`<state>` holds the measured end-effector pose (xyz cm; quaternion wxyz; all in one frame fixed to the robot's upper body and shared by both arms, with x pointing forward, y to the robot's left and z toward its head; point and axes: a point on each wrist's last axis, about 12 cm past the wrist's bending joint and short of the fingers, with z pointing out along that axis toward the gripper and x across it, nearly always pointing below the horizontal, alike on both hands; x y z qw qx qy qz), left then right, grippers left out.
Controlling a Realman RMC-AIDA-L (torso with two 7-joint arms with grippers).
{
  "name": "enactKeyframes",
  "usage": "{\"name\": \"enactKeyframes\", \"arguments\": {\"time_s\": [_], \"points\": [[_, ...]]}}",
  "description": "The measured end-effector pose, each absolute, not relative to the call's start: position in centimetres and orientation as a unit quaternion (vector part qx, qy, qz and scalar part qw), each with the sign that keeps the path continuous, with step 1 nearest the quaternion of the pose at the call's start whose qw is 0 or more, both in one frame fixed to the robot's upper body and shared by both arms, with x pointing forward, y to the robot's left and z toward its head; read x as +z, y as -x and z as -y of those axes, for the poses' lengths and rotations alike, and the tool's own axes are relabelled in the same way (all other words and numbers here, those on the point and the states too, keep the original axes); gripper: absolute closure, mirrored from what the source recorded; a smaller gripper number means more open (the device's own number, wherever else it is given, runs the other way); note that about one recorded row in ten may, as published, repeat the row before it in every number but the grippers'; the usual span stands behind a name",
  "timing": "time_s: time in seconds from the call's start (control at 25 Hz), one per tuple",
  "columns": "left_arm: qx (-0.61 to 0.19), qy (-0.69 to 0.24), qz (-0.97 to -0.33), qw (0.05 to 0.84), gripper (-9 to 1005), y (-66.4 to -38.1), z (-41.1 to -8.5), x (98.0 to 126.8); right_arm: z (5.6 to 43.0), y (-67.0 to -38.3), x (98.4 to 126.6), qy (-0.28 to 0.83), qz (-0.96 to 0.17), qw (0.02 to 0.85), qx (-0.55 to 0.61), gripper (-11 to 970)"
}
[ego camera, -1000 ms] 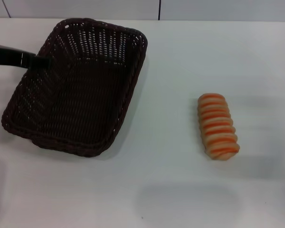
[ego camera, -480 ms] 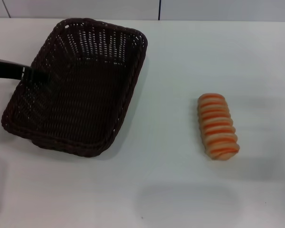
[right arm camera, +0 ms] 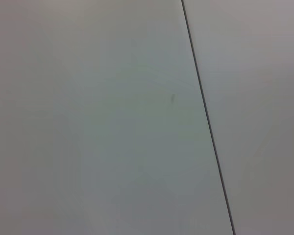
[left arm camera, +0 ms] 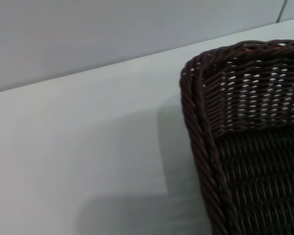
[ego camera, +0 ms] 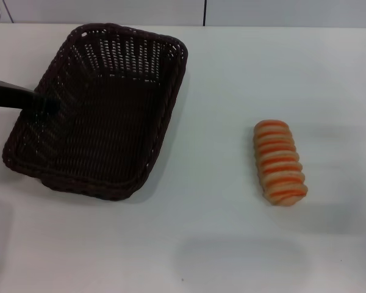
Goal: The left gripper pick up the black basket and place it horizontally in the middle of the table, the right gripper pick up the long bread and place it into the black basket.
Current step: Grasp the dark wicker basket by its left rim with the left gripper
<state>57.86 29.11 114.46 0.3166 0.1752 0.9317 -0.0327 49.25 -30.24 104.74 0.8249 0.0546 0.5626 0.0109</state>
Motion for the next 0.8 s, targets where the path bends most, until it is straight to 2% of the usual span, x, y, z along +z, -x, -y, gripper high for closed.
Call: {"name": "enactKeyframes", "arguments": {"time_s": [0.04,0.08,0.36,0.56,0.8], "points": [[-0.032,-0.177,-0.931,0.317,311,-57.9,-29.1,114.5,30.2,-49.2,104.7,-0.054,-0.562,0.825,0.011,378],[-0.030,-0.182,-0.930,0.317,505,-57.8,-29.0,114.6,30.2,-49.2,104.8,-0.054,-0.562,0.826,0.011,378],[-0.026,-0.189,-0.928,0.320,599,-57.8,-29.1,114.7,30.3,-49.0,104.7,-0.056,-0.561,0.826,0.010,378],[-0.023,-0.201,-0.920,0.335,759,-57.7,-29.5,115.7,30.3,-48.8,104.7,-0.059,-0.561,0.826,0.011,377],[-0.070,-0.228,-0.903,0.358,765,-57.6,-30.6,117.4,30.1,-48.7,104.7,-0.064,-0.560,0.826,0.015,378]]}}
